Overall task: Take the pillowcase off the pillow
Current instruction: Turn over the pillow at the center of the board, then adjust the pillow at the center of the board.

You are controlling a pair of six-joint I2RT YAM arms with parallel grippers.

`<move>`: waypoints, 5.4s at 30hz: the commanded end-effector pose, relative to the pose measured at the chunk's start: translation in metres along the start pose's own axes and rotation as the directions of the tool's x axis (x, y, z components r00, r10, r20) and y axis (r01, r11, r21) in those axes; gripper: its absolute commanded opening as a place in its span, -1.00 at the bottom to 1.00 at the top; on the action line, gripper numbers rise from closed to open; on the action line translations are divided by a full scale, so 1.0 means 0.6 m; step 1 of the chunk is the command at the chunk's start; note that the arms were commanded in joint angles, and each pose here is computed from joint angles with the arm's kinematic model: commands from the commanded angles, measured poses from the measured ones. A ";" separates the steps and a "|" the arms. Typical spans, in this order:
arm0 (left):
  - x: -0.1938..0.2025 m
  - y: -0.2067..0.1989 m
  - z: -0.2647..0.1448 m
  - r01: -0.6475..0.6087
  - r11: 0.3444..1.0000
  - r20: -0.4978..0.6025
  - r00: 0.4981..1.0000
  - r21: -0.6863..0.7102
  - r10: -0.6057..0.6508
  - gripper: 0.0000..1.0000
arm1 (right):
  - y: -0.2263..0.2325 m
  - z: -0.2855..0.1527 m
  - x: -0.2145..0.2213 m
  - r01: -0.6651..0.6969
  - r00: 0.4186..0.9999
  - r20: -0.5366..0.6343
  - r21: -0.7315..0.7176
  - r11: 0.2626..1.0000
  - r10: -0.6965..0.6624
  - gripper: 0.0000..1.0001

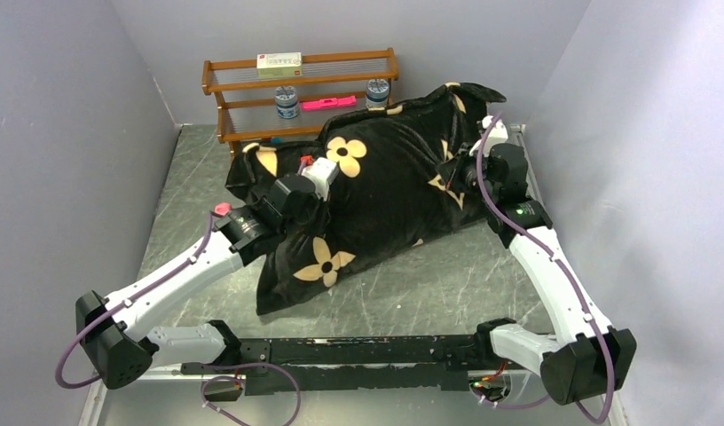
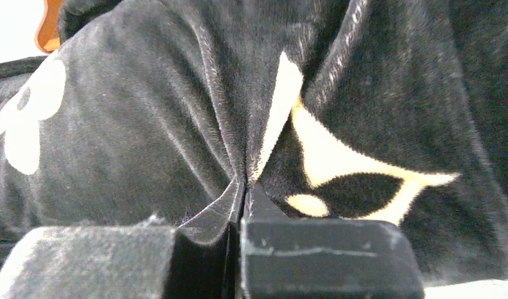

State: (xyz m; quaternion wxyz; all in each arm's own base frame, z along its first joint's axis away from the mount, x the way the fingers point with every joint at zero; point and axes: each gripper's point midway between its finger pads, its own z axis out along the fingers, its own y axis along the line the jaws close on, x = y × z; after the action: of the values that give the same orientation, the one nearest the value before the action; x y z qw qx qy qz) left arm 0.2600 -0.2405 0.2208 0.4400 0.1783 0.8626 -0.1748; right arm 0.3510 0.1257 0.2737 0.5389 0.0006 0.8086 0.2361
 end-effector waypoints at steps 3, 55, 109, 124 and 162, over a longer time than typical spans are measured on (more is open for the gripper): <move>-0.113 -0.053 -0.087 -0.084 0.985 0.139 0.988 0.152 0.062 -0.90 | 0.042 -0.088 -0.101 0.108 0.984 0.140 0.003 0.994 -0.107 -1.00; 0.005 0.045 -0.097 -0.012 0.996 0.030 0.999 -0.084 0.014 0.93 | -0.068 -0.167 0.056 0.072 0.997 -0.028 0.265 0.962 -0.067 0.96; 0.067 0.031 -0.026 0.057 0.998 0.026 0.998 -0.032 -0.056 -0.90 | -0.030 -0.012 0.042 0.141 0.968 -0.221 0.081 0.987 -0.120 0.99; -0.061 0.041 -0.075 0.003 0.997 0.236 0.972 -0.083 0.016 -0.90 | 0.033 -0.023 0.143 0.070 0.943 -0.315 -0.138 0.988 -0.111 -1.00; -0.141 -0.026 -0.062 0.048 0.998 0.215 0.975 0.043 -0.056 -0.90 | 0.103 -0.139 0.034 0.171 0.981 -0.047 -0.264 0.949 -0.189 -1.00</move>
State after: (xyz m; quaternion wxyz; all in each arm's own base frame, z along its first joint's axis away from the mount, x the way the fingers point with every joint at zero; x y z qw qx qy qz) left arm 0.2969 -0.2072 0.2702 0.5006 0.1622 0.8484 -0.0575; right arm 0.2449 0.1507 0.2573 0.4598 -0.1472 0.8274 0.2868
